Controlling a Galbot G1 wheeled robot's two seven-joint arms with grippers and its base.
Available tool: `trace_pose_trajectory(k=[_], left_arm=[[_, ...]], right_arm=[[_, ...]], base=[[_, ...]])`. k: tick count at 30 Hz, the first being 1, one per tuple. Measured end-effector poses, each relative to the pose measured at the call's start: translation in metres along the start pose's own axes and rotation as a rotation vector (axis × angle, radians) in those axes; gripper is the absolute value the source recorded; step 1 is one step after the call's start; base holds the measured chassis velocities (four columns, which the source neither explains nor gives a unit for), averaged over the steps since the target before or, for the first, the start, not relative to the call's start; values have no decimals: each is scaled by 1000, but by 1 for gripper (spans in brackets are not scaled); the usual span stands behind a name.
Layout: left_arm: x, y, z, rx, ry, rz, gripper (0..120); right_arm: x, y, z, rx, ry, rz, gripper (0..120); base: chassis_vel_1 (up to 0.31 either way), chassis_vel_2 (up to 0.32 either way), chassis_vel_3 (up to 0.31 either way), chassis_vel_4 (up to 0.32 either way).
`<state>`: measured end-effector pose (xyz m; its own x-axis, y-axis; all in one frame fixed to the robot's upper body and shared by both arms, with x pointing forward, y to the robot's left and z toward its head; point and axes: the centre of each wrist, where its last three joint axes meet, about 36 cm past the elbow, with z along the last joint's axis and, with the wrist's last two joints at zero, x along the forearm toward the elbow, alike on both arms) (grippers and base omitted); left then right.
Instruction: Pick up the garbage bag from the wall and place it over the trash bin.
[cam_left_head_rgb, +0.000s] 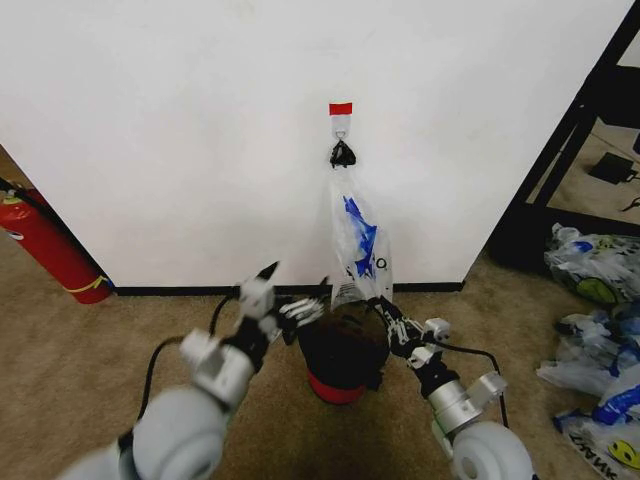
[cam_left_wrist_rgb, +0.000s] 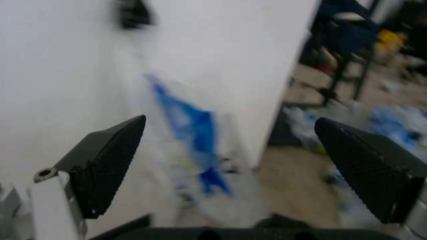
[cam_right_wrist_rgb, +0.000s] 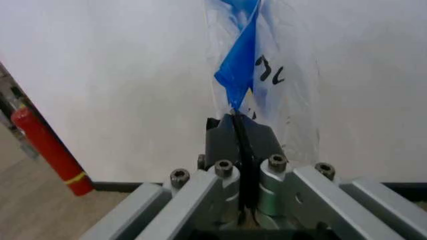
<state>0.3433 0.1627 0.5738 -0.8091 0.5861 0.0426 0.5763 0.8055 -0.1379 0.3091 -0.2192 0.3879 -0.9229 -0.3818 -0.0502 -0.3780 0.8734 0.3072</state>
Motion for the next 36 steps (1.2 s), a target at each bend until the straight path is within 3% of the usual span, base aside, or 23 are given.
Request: trace_pose_trajectory(k=[5, 6, 12, 17, 20, 26, 31, 36], left_arm=[[-72, -20, -4, -82, 123, 88, 94], [-72, -20, -4, -82, 123, 88, 94], [-133, -31, 1, -115, 135, 69, 92], [-159, -30, 7, -138, 143, 33, 86], [-166, -23, 14, -158, 154, 4, 85], [-173, -11, 27, -185, 200, -60, 70], [-167, -6, 31, -189, 211, -66, 58], [-165, -5, 37, -188, 218, -68, 55]], right_arm=[[-1, -2, 2, 24, -6, 15, 0], [-1, -2, 2, 24, -6, 15, 0], [4, -2, 3, 26, 0, 15, 0], [8, -4, 3, 32, 3, 9, 0], [9, -3, 1, 31, -1, 6, 0], [8, -1, -2, 26, -10, -3, 0], [9, -2, -3, 25, -10, -4, 0], [9, -2, -5, 20, -14, -2, 0]], base=[[0, 0, 0, 0], [0, 0, 0, 0], [0, 0, 0, 0], [0, 0, 0, 0], [0, 0, 0, 0], [0, 0, 0, 0], [0, 0, 0, 0], [0, 0, 0, 0]])
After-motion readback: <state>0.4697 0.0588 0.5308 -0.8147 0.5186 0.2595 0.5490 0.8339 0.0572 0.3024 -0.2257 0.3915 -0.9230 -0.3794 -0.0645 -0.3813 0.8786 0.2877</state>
